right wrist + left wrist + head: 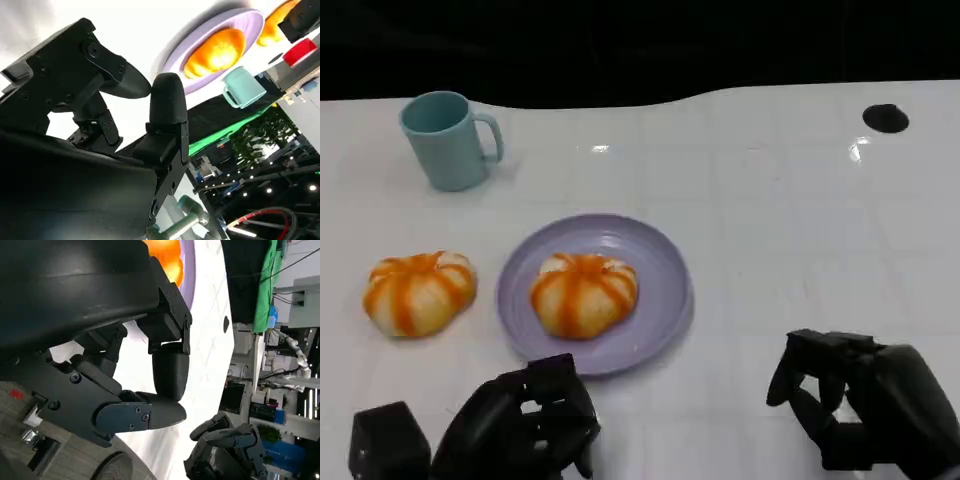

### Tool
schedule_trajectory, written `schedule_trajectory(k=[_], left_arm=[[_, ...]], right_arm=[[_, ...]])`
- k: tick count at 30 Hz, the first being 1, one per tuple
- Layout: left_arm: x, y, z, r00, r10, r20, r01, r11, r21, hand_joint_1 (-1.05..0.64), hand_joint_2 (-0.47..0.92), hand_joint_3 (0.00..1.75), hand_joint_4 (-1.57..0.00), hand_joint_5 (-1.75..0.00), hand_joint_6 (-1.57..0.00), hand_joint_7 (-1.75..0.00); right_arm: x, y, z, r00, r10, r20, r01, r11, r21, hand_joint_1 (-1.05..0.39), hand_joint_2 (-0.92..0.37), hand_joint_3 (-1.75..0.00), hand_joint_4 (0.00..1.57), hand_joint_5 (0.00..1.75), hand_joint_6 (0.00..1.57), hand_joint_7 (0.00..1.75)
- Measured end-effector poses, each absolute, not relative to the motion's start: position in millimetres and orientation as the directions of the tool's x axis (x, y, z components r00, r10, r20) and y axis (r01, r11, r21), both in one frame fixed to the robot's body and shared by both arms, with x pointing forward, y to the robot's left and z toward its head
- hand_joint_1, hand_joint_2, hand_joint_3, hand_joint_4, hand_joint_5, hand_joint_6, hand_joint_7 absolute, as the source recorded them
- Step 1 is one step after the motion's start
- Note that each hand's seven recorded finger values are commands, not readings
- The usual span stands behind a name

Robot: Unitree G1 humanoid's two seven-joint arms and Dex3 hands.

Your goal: Grasp the bread from the table and place it into the plate.

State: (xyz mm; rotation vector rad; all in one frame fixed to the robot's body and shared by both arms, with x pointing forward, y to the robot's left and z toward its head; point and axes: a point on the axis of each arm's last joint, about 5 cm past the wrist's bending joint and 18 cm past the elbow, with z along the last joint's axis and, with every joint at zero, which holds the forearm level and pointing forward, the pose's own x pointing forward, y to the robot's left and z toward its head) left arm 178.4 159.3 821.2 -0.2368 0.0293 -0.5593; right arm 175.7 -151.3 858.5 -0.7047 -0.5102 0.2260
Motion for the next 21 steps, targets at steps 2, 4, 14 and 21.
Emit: schedule_trajectory(k=[2,4,14,21], left_arm=[[178.4,159.4,821.1,0.848,-0.529,0.036,0.522,0.821,-0.231,-0.56,0.68,0.61,-0.81,-1.75,-0.78,-1.41],[178.4,159.4,821.1,0.848,-0.529,0.036,0.522,0.821,-0.230,-0.56,0.68,0.61,-0.81,-1.75,-0.77,-1.41],[177.7,160.9,818.2,0.844,-0.535,0.035,0.526,0.813,-0.251,-0.53,0.69,0.60,-0.81,-1.75,-0.77,-1.40],[178.9,160.7,818.6,0.843,-0.537,0.035,0.528,0.813,-0.247,-0.54,0.67,0.62,-0.81,-1.75,-0.77,-1.40]], right_arm=[[175.4,-151.8,856.8,0.859,0.359,0.365,-0.028,0.745,-0.667,-0.25,-0.37,-1.27,0.88,1.75,0.76,1.54],[175.1,-152.1,855.7,0.862,0.357,0.361,-0.029,0.745,-0.667,-0.25,-0.37,-1.27,0.88,1.75,0.76,1.54],[175.5,-153.0,847.6,0.866,0.344,0.362,-0.018,0.746,-0.665,-0.26,-0.39,-1.25,0.88,1.75,0.74,1.58],[178.2,-153.3,846.0,0.862,0.344,0.371,-0.016,0.751,-0.660,-0.26,-0.38,-1.26,0.88,1.75,0.75,1.55]])
